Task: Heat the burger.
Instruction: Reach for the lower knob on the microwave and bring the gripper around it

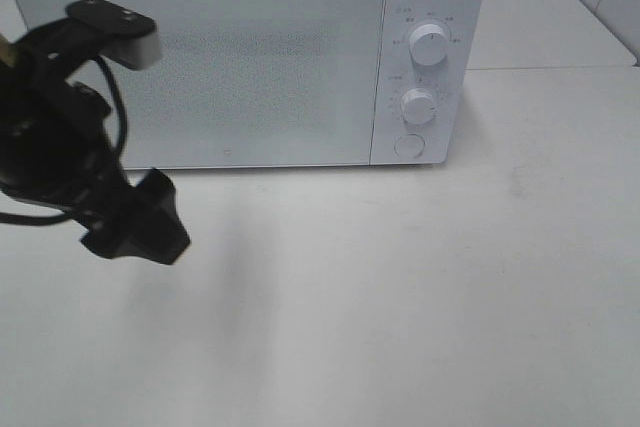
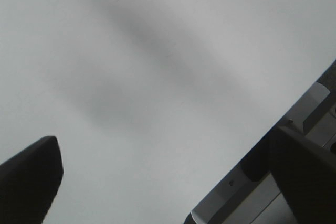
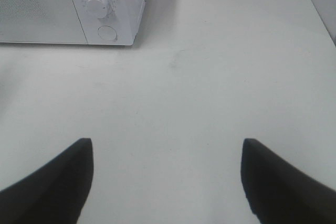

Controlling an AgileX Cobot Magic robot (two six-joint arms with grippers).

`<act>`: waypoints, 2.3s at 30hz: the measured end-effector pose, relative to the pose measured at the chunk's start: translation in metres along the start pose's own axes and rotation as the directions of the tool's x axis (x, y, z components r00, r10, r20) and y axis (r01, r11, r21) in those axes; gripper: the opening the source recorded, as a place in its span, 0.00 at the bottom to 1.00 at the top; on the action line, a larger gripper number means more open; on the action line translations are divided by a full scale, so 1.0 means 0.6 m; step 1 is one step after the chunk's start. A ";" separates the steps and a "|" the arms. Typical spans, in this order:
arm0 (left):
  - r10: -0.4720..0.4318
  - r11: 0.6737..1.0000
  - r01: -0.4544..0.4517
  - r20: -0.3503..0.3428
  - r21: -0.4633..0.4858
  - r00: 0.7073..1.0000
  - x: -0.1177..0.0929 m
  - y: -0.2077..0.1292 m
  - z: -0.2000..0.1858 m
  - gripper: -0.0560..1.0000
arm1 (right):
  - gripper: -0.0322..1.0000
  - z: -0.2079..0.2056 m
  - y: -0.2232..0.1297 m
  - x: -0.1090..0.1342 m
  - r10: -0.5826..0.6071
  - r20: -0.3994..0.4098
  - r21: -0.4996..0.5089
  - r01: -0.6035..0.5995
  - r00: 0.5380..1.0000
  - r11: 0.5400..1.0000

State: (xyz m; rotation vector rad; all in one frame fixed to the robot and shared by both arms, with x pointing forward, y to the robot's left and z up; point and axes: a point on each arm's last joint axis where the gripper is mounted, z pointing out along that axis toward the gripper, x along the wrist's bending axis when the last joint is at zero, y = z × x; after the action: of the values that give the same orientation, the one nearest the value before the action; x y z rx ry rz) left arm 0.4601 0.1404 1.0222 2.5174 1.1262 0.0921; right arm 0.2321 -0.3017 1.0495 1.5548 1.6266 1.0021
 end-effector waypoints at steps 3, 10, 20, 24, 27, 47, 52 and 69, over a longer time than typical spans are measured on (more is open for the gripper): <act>-0.076 0.997 0.076 -0.025 -0.001 0.997 0.033 -0.014 -0.027 0.99 | 0.76 0.000 0.000 0.000 0.000 0.000 0.000 0.000 1.000 1.000; -0.288 0.958 0.286 -0.099 -0.033 0.953 0.109 -0.065 -0.099 0.99 | 0.76 0.000 0.000 0.000 0.000 0.000 0.000 0.000 1.000 1.000; -0.533 0.845 0.516 -0.171 -0.139 0.828 0.127 -0.138 -0.177 0.99 | 0.76 0.000 0.000 0.000 0.000 0.000 0.000 0.000 1.000 1.000; -0.547 0.837 0.531 -0.187 -0.130 0.816 0.112 -0.165 -0.172 0.99 | 0.76 0.000 0.000 0.000 0.000 0.000 0.000 0.000 1.000 1.000; -0.565 0.825 0.554 -0.197 -0.113 0.801 0.096 -0.198 -0.159 0.99 | 0.76 0.000 0.000 0.000 0.000 0.000 0.000 0.000 1.000 1.000; -0.548 0.797 0.407 -0.252 -0.446 0.798 -0.008 -0.334 -0.181 0.99 | 0.76 0.000 0.000 0.000 0.000 0.000 0.000 0.000 1.000 1.000; -0.551 0.764 0.350 -0.265 -0.542 0.791 -0.028 -0.357 -0.195 0.99 | 0.76 0.000 0.000 0.000 0.000 0.000 0.000 0.000 1.000 1.000; -0.554 0.644 0.211 -0.257 -0.736 0.792 -0.077 -0.405 -0.216 0.99 | 0.76 0.000 0.000 0.000 0.000 0.000 0.000 0.000 1.000 1.000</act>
State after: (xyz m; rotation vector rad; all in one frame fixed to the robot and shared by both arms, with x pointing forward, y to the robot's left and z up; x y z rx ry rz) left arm 0.2303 0.2947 1.0572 1.5664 1.4653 0.8705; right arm 0.2321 -0.3017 1.0495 1.5548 1.6266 1.0021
